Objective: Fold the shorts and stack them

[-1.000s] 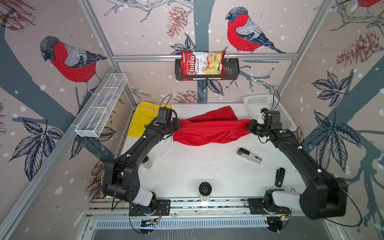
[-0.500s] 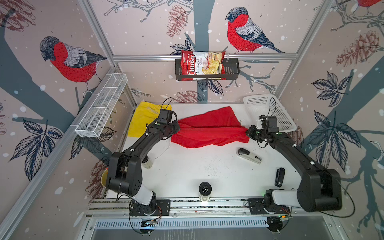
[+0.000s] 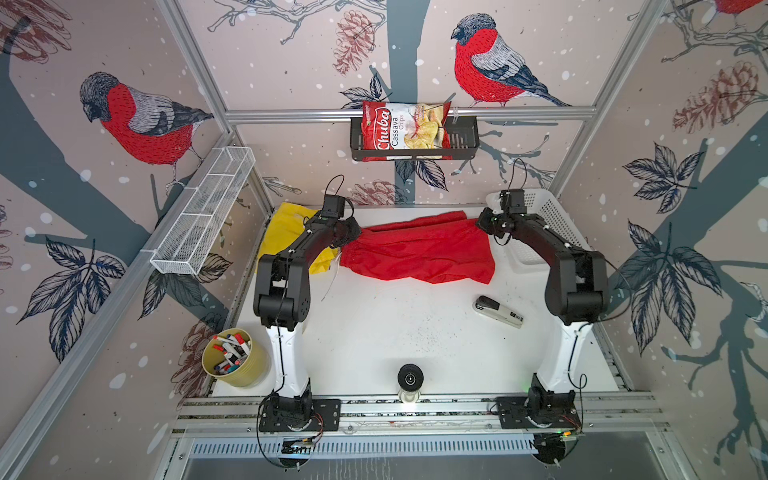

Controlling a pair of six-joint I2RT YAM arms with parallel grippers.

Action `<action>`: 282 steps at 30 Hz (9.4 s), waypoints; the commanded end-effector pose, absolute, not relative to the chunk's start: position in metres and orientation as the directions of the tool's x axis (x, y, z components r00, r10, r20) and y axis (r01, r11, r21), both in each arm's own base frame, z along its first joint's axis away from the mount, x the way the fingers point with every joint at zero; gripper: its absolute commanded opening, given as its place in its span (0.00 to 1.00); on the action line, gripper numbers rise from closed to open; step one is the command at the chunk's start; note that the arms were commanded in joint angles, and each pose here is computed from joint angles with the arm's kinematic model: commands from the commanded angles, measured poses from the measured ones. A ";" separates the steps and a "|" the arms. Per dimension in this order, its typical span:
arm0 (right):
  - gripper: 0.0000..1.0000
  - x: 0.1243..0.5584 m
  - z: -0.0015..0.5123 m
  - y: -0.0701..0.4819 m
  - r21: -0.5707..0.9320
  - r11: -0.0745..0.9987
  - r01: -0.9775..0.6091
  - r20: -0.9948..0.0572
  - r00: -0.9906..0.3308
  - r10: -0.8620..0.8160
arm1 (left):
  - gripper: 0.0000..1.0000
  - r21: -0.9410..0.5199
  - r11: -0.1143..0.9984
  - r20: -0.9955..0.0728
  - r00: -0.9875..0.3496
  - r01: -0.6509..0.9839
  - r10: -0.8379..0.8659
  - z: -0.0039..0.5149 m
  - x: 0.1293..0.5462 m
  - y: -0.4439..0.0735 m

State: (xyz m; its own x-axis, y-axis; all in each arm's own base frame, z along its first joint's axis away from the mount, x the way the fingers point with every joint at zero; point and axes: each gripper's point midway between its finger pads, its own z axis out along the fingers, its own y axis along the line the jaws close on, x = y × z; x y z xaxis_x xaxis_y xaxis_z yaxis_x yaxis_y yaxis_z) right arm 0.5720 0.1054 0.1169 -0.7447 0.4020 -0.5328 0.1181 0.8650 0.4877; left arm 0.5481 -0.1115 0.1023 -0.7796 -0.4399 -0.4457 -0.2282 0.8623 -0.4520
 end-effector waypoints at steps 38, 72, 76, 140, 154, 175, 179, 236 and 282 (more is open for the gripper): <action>0.58 0.554 0.067 0.157 0.306 0.952 0.019 -0.571 -0.796 0.200 | 0.65 -0.407 0.901 -0.390 -0.864 -0.148 -0.318 0.052 0.479 -0.180; 0.44 0.598 0.106 0.116 0.357 0.932 0.068 -0.631 -0.718 0.294 | 0.66 -0.309 0.950 -0.340 -0.929 -0.037 -0.147 0.067 0.367 -0.227; 0.52 0.605 0.111 0.116 0.348 0.935 0.064 -0.632 -0.720 0.285 | 0.70 -0.322 0.946 -0.477 -0.871 0.048 -0.118 0.128 0.404 -0.242; 0.34 0.695 0.109 0.157 0.473 0.881 -0.031 -0.735 -0.565 0.375 | 0.01 -0.343 0.939 -0.447 -0.872 -0.038 -0.198 0.062 0.562 -0.186; 0.52 0.646 0.185 0.172 0.325 0.944 -0.061 -0.809 -0.534 0.244 | 0.68 -0.361 0.929 -0.514 -0.815 -0.080 -0.270 0.140 0.532 -0.159; 0.73 0.385 0.150 0.492 0.074 0.735 -0.674 -0.769 -0.508 -0.388 | 0.51 -0.373 0.834 -0.474 -0.689 -0.407 -0.548 0.082 0.388 -0.047; 0.76 0.386 0.117 0.518 0.127 0.719 -0.683 -0.724 -0.560 -0.403 | 0.64 -0.519 0.766 -0.428 -0.659 -0.381 -0.618 0.072 0.394 -0.047; 0.00 0.394 0.053 0.498 0.423 0.729 -0.539 -0.614 -0.762 -0.207 | 0.53 -0.624 0.695 -0.238 -0.760 -0.358 -0.605 -0.019 0.403 -0.098; 0.15 0.316 0.085 0.416 0.297 0.763 -0.574 -0.682 -0.686 -0.251 | 0.00 -0.453 0.773 -0.264 -0.762 -0.444 -0.592 -0.025 0.397 -0.072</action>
State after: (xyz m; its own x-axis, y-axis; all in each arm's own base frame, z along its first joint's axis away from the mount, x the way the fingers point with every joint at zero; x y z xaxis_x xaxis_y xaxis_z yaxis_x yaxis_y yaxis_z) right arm 0.3214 0.4254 0.0824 -0.6729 -0.2480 -0.6969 -0.5863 0.7532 0.2981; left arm 0.4098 -0.1346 0.0171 -0.8378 -0.5129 -0.1873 -0.2373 0.6510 -0.7210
